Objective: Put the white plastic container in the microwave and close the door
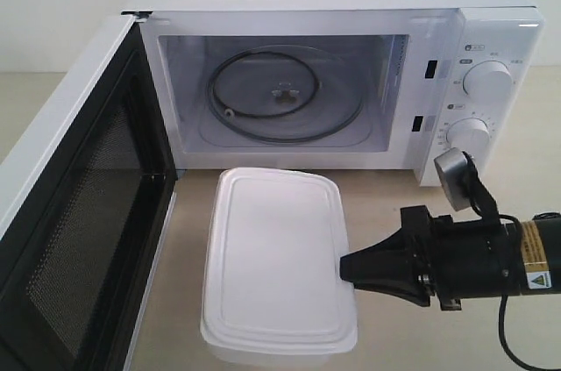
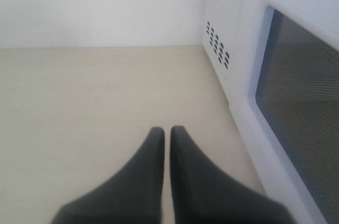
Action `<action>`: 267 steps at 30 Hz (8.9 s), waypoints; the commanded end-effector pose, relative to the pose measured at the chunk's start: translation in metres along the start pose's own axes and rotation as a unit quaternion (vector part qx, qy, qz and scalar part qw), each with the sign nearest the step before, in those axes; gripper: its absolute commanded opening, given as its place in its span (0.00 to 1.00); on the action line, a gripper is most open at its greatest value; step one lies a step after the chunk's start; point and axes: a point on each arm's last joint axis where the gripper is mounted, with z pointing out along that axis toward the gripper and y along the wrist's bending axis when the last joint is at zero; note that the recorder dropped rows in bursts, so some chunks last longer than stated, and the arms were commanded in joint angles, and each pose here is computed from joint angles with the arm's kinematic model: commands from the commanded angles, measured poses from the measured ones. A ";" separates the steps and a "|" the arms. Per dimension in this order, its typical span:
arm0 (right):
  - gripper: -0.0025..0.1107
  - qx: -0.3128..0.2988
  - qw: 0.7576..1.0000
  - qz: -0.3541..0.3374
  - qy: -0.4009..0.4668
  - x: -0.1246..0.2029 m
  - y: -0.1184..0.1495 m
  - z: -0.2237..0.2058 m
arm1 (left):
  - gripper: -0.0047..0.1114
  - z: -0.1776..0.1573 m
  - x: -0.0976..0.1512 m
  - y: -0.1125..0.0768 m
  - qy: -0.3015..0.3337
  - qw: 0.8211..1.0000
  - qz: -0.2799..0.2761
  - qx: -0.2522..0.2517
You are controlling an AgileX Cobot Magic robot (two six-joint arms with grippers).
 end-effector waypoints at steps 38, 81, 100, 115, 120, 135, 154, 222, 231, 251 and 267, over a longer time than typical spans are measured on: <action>0.02 0.018 0.905 0.122 -0.407 -0.003 0.046 0.074 | 0.08 0.000 0.001 0.000 0.000 1.000 -0.002 0.000; 0.02 0.071 0.830 0.218 -0.508 -0.089 0.085 0.131 | 0.08 0.000 0.001 0.000 0.000 1.000 -0.002 0.000; 0.20 0.067 0.825 0.232 -0.512 -0.106 0.085 0.123 | 0.08 0.000 0.001 0.000 0.000 1.000 -0.002 0.000; 0.33 0.083 0.841 0.226 -0.485 -0.103 0.084 0.127 | 0.08 0.000 0.001 0.000 0.000 1.000 -0.002 0.000; 0.33 0.090 0.846 0.227 -0.474 -0.101 0.084 0.129 | 0.08 0.000 0.001 0.000 0.000 1.000 -0.002 0.000; 0.33 0.112 0.869 0.180 -0.446 -0.070 0.092 0.092 | 0.08 0.000 0.001 0.000 0.000 1.000 -0.002 0.000; 0.02 0.218 0.898 -0.312 -0.219 -0.046 0.101 0.106 | 0.08 0.000 0.001 0.000 0.000 1.000 -0.002 0.000; 0.02 0.265 0.798 -0.438 -0.319 0.034 0.094 0.035 | 0.08 0.000 0.001 0.000 0.000 1.000 -0.002 0.000; 0.02 0.255 0.802 -0.424 -0.333 0.055 0.091 -0.007 | 0.08 0.000 0.001 0.000 0.000 1.000 -0.002 0.000; 0.02 0.246 0.798 -0.426 -0.348 0.054 0.096 -0.010 | 0.08 0.000 0.001 0.000 0.000 1.000 -0.002 0.000; 0.02 0.246 0.798 -0.426 -0.348 0.054 0.096 -0.010 | 0.08 0.000 0.001 0.000 0.000 1.000 -0.002 0.000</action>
